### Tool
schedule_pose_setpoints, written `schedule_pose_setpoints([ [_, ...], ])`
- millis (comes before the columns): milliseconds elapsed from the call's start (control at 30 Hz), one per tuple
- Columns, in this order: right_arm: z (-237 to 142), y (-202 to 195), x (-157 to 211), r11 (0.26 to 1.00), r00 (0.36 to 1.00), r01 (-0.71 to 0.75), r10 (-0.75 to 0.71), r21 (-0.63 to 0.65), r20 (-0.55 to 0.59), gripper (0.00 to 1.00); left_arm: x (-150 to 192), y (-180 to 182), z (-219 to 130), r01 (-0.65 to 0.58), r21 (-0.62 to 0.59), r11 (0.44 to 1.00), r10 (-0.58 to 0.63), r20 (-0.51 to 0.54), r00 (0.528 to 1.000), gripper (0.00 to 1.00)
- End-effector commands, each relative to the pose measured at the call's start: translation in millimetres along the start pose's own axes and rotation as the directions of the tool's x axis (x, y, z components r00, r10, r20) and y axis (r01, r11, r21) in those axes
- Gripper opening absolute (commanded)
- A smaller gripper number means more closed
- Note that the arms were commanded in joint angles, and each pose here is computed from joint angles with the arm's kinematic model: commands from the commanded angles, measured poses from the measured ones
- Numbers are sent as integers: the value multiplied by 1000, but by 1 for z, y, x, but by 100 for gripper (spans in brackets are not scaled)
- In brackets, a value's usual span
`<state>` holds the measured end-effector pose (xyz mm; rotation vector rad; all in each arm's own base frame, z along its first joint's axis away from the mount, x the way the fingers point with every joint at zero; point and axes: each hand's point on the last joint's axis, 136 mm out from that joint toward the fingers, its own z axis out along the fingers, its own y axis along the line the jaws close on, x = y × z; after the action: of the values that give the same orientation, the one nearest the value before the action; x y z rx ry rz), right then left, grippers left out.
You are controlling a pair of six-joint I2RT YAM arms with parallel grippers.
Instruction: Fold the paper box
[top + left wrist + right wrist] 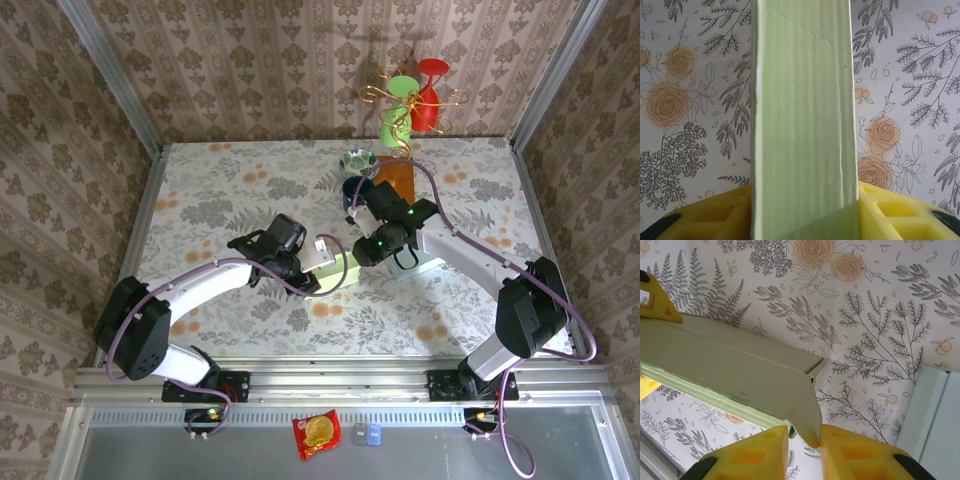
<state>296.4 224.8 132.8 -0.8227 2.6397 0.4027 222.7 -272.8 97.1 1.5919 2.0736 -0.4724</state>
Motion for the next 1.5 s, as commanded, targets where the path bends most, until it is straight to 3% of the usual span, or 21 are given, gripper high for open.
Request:
schedule_pose_setpoints([
  [0, -3, -1, -9, 1000, 1000, 11, -11, 27, 15, 23, -7, -1, -2, -21, 11, 1000, 21, 7, 1000, 47],
  [467, -7, 9, -12, 997, 1000, 9, -10, 71, 11, 0, -9, 1, -2, -14, 5, 1000, 14, 10, 1000, 46],
  [867, -4, 14, -5, 989, 993, -119, 118, 88, 23, 0, -8, 5, -2, 3, -12, 1000, -3, 7, 1000, 40],
  [1467, 0, 7, 4, 962, 966, -251, 241, 112, 94, 0, -11, 9, -3, 26, -21, 999, -26, 15, 1000, 40],
])
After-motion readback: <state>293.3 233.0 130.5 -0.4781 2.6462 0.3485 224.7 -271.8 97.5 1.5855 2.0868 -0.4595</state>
